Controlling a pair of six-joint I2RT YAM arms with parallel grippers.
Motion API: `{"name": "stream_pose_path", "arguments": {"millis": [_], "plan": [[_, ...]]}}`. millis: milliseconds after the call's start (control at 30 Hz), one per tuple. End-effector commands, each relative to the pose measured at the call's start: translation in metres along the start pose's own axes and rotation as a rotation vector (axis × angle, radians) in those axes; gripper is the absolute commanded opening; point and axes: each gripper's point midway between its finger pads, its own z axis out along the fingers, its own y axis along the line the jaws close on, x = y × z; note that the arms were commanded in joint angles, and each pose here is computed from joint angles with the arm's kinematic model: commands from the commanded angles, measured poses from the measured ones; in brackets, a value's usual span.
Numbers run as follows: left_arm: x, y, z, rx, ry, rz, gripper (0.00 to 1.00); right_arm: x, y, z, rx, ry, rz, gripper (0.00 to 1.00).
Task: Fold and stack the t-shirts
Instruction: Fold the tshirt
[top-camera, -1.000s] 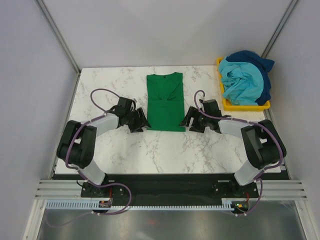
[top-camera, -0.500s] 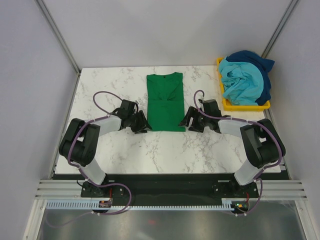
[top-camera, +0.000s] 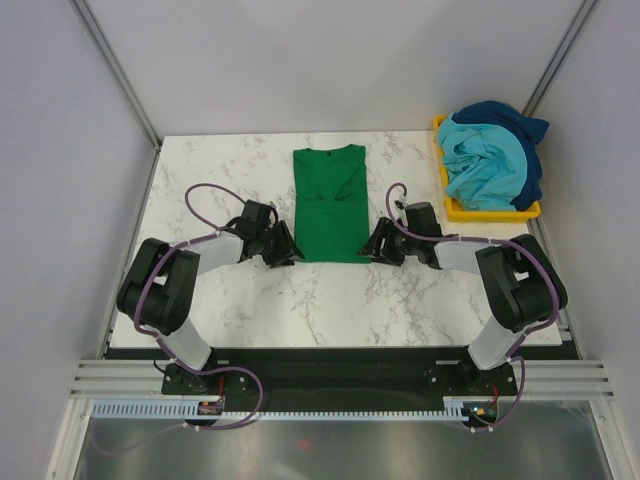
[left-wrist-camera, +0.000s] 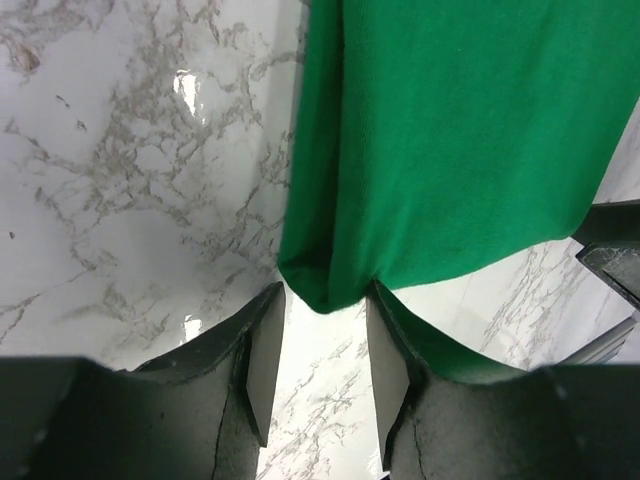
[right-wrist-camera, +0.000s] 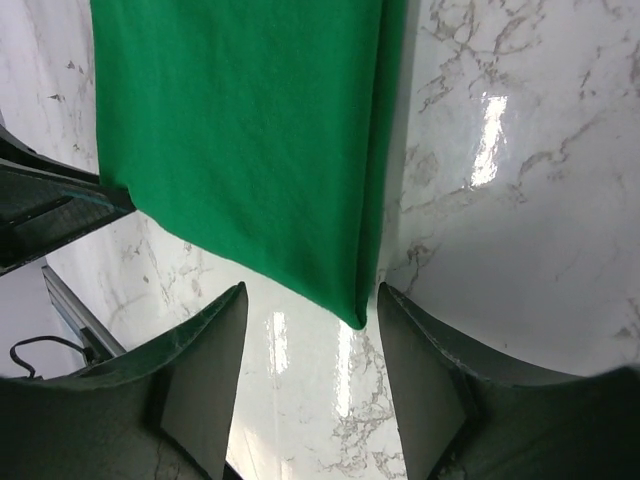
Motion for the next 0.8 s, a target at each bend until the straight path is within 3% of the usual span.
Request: {"name": "stream_pose_path", "arguments": {"millis": [0,133,367,533,767], "plan": [[0.010,0.046,0.010,-0.172,-0.008,-0.035,0.46,0.045,-0.041,0.007,0.117,0.122,0.051,0.62],[0.007,0.046,0.014,-0.165,-0.010,-0.031,0.36,0.048,-0.040,0.010,0.105,0.125,0.058,0.52],[0.002,0.036,0.021,-0.115,-0.015,-0.008,0.02,0.045,-0.038,0.013,0.096,0.111,0.055,0.22],[0.009,0.027,0.012,-0.067,-0.003,0.003,0.02,0.041,-0.031,0.007,0.081,0.092,0.050,0.00],[0.044,0.003,-0.039,-0.039,-0.014,0.050,0.02,0.050,-0.018,-0.030,0.084,0.058,0.037,0.00]]}}
